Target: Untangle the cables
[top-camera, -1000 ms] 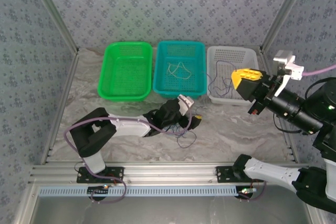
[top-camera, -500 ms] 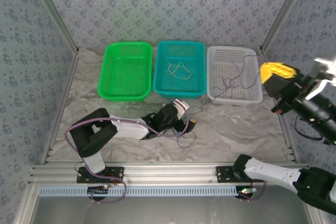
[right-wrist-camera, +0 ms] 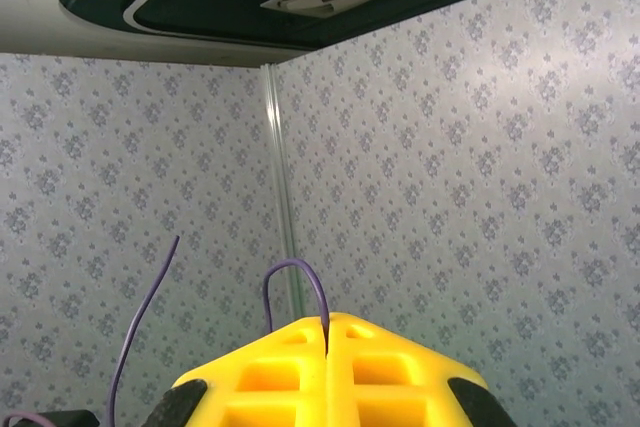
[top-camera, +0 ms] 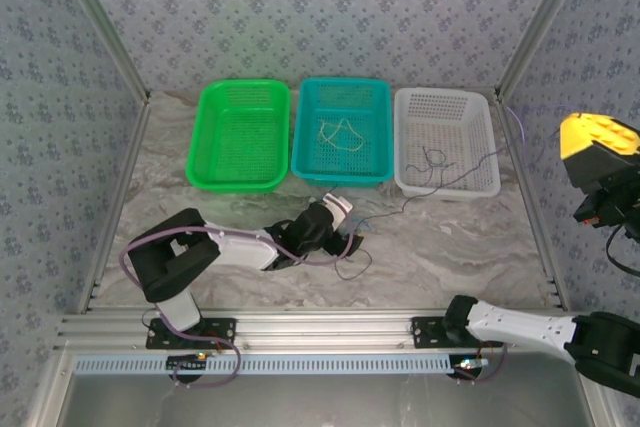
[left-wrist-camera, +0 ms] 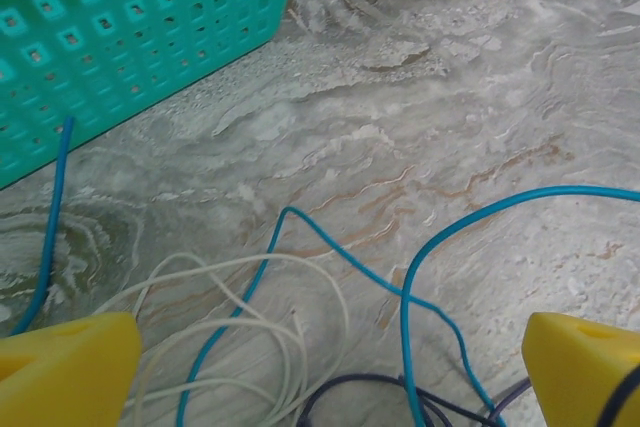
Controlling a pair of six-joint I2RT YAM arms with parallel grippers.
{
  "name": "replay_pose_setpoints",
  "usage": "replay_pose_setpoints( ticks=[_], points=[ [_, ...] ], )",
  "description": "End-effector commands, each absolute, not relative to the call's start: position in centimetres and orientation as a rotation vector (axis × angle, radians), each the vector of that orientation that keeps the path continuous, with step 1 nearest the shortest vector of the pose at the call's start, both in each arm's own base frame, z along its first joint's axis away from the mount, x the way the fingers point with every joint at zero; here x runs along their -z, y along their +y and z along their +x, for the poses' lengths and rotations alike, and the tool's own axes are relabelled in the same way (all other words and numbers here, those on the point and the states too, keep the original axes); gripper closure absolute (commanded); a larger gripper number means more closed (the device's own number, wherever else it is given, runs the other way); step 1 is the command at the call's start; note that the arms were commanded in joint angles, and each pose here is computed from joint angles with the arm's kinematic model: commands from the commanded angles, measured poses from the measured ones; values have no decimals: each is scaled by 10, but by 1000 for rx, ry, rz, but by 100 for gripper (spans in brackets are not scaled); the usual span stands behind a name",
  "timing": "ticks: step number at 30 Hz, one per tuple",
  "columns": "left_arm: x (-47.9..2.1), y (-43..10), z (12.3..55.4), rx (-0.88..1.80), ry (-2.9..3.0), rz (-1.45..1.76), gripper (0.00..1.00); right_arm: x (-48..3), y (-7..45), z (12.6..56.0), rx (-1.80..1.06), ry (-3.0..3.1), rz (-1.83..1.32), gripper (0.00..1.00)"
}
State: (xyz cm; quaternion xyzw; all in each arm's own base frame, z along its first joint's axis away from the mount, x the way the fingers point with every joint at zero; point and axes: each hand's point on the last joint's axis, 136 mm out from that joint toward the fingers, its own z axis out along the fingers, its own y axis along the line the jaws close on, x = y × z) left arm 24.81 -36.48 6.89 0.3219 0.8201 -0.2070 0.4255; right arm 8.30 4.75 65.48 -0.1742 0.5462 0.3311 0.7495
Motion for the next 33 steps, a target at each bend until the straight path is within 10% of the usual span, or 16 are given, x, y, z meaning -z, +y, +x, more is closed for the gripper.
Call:
replay_pose_setpoints(
  ticks=[1,18,33],
  points=[
    [-78,-359,249,494,2039,774,2,-677,24,72,-732,1093,-329,100],
    [-147,-361,221,697,1890,846,0,-657,67,103,-694,1207,-382,100],
    [-98,-307,211,459,2174,846,0,-632,138,159,-579,1300,-358,100]
  ],
)
